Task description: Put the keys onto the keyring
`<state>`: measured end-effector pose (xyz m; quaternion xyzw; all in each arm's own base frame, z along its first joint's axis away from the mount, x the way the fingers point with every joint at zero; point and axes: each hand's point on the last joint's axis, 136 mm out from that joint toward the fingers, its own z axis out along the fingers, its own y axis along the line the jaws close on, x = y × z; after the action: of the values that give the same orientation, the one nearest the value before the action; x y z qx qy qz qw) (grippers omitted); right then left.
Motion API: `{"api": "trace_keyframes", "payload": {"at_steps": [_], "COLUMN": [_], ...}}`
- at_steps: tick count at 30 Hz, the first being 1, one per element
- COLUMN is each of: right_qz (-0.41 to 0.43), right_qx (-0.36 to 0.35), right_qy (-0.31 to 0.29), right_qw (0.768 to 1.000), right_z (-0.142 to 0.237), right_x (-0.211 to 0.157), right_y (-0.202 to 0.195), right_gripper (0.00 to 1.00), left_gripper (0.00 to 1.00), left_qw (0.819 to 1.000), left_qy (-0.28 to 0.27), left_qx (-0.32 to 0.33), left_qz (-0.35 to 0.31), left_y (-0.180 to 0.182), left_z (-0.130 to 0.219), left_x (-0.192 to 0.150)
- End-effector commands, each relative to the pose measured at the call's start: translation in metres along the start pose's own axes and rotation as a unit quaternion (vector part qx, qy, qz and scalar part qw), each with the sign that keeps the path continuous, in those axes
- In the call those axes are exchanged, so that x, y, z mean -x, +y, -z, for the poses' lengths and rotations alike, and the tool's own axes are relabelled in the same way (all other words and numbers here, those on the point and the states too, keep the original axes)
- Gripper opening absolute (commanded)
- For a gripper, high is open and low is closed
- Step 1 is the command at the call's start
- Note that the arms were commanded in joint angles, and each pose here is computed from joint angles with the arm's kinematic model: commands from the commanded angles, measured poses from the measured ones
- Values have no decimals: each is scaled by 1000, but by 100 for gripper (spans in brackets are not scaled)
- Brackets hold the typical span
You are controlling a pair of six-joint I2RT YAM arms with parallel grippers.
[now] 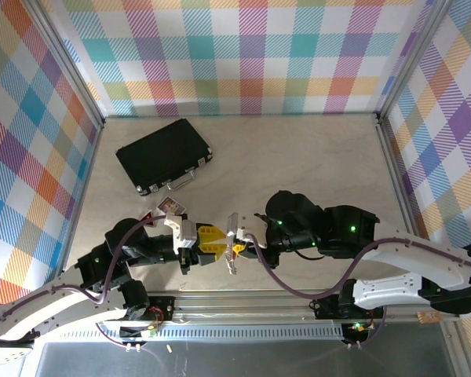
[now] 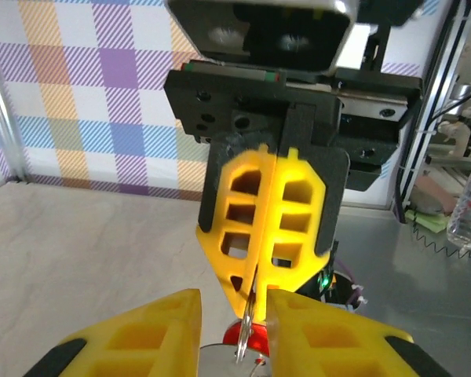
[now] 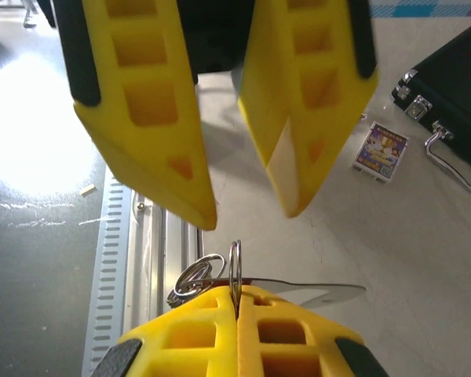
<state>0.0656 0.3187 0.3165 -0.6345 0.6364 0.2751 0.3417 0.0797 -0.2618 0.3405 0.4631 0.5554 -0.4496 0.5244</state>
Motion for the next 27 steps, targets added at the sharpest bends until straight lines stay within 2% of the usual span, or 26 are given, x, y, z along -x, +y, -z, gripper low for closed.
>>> {"api": "trace_keyframes", "payload": {"at_steps": [1, 6, 15, 17, 19, 20, 24, 27], "right_qz": [13, 16, 18, 18, 18, 18, 18, 18], "right_qx": [-12, -10, 4, 5, 6, 6, 7, 9], "right_qy": [-4, 0, 15, 13, 15, 15, 14, 15], "right_qw": [1000, 1000, 1000, 1000, 1000, 1000, 1000, 1000], "right_z": [8, 9, 5, 5, 5, 5, 6, 6], "right_x": [9, 10, 7, 8, 8, 7, 8, 9], "right_y": [-1, -1, 3, 4, 4, 4, 4, 5], "right_gripper": [0, 0, 0, 0, 0, 0, 0, 0], "left_gripper": [29, 31, 28, 23, 9, 5, 0, 0], "left_qw": [999, 998, 997, 997, 997, 997, 997, 997], "left_qy": [45, 50, 70, 72, 73, 73, 75, 70], "left_qx": [3, -26, -20, -18, -15, -15, -19, -25], "left_qz": [-20, -14, -10, -11, -13, -13, -13, -12], "left_y": [0, -9, -4, -3, -2, -2, -2, -5], "left_z": [2, 0, -6, -7, -8, -8, -9, -9], "left_x": [-8, -7, -17, -18, -18, -17, -18, -17]}}
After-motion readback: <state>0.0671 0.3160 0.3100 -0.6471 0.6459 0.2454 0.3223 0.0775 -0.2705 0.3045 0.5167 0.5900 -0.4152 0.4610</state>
